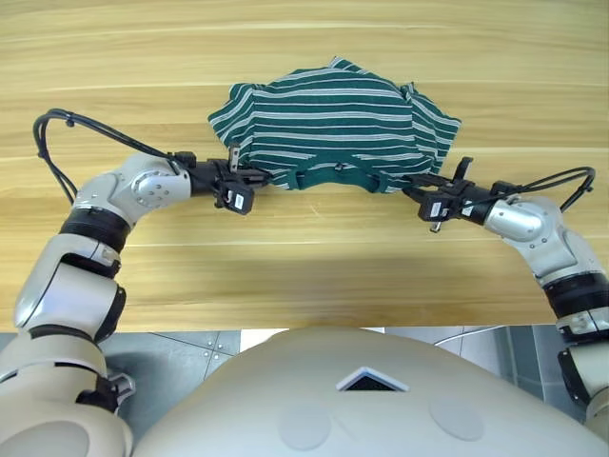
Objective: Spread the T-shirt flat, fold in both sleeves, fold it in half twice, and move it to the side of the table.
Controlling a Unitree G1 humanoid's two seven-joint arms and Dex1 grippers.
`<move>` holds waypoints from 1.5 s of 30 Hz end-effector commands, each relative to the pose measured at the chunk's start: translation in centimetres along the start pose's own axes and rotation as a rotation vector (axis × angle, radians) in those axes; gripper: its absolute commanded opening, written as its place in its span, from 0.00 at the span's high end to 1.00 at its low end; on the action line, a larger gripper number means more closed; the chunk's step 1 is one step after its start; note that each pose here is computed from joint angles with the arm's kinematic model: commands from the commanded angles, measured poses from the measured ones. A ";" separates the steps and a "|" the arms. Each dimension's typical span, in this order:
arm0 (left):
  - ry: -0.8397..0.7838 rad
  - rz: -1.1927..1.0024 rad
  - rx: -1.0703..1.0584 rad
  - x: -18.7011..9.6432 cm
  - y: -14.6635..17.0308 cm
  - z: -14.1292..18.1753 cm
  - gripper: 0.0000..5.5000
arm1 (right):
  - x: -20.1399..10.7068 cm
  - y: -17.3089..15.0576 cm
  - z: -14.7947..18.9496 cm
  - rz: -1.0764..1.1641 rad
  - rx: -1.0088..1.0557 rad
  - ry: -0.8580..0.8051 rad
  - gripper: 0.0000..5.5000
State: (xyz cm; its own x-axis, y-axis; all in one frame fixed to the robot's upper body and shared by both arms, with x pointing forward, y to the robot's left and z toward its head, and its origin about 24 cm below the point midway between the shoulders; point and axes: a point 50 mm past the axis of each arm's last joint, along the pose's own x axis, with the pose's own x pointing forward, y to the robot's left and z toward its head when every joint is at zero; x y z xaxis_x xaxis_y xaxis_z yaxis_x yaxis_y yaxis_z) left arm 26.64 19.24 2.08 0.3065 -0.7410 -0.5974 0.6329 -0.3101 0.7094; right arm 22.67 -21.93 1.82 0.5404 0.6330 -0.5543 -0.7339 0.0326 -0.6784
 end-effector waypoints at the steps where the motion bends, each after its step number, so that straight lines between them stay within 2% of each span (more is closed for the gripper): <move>1: 0.040 -0.087 -0.023 0.3 -2.0 -0.5 1.00 | -0.1 2.3 -1.2 0.125 0.030 0.087 0.97; 2: 0.041 -0.087 -0.022 0.3 -2.0 -0.5 1.00 | -0.1 2.3 -1.3 0.125 0.032 0.088 1.00; 14: -0.018 0.018 -0.037 0.1 -1.0 0.0 1.00 | 0.0 1.4 -1.6 0.073 0.057 0.084 1.00; 18: -0.058 0.155 -0.011 -1.4 2.1 0.3 1.00 | -0.5 -1.3 -1.0 -0.050 0.055 0.031 1.00; 22: -0.078 0.383 0.086 -5.0 7.6 0.8 1.00 | -2.0 -6.3 0.0 -0.259 0.042 -0.050 1.00; 23: -0.074 0.458 0.132 -6.6 9.6 1.1 1.00 | -3.1 -8.9 0.4 -0.376 0.037 -0.073 1.00; 26: -0.073 0.646 0.261 -11.0 14.6 2.6 1.00 | -7.0 -15.1 2.2 -0.667 0.025 -0.180 1.00; 28: -0.084 0.779 0.347 -13.9 17.2 4.1 1.00 | -9.9 -17.8 3.8 -0.801 0.008 -0.262 1.00; 31: -0.172 0.974 0.436 -17.8 19.5 7.2 1.00 | -14.2 -19.7 6.1 -0.926 -0.013 -0.381 1.00; 35: -0.389 0.849 0.322 -19.1 14.6 10.4 1.00 | -17.3 -16.2 7.8 -0.779 -0.035 -0.518 1.00; 38: -0.561 0.677 0.203 -19.5 10.2 12.6 1.00 | -19.5 -10.4 9.1 -0.499 -0.087 -0.683 1.00; 40: -0.660 0.566 0.146 -19.9 8.3 13.6 1.00 | -20.6 -8.2 9.6 -0.377 -0.116 -0.778 1.00; 42: -0.686 0.529 0.120 -20.3 7.9 13.6 1.00 | -20.6 -7.7 9.4 -0.318 -0.120 -0.812 1.00; 45: -0.592 0.564 0.083 -20.5 9.3 11.4 1.00 | -18.8 -9.5 7.8 -0.338 -0.061 -0.707 1.00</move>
State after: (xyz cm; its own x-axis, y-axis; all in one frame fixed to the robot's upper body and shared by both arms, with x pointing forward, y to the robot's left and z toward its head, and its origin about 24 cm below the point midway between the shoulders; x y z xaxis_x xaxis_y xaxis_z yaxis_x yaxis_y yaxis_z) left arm 16.75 24.11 24.67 0.0641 -0.9864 0.1513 0.4461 0.1639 0.8799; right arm 14.37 -28.10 22.33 0.2607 0.9546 0.1443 -0.5478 0.2693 -0.7921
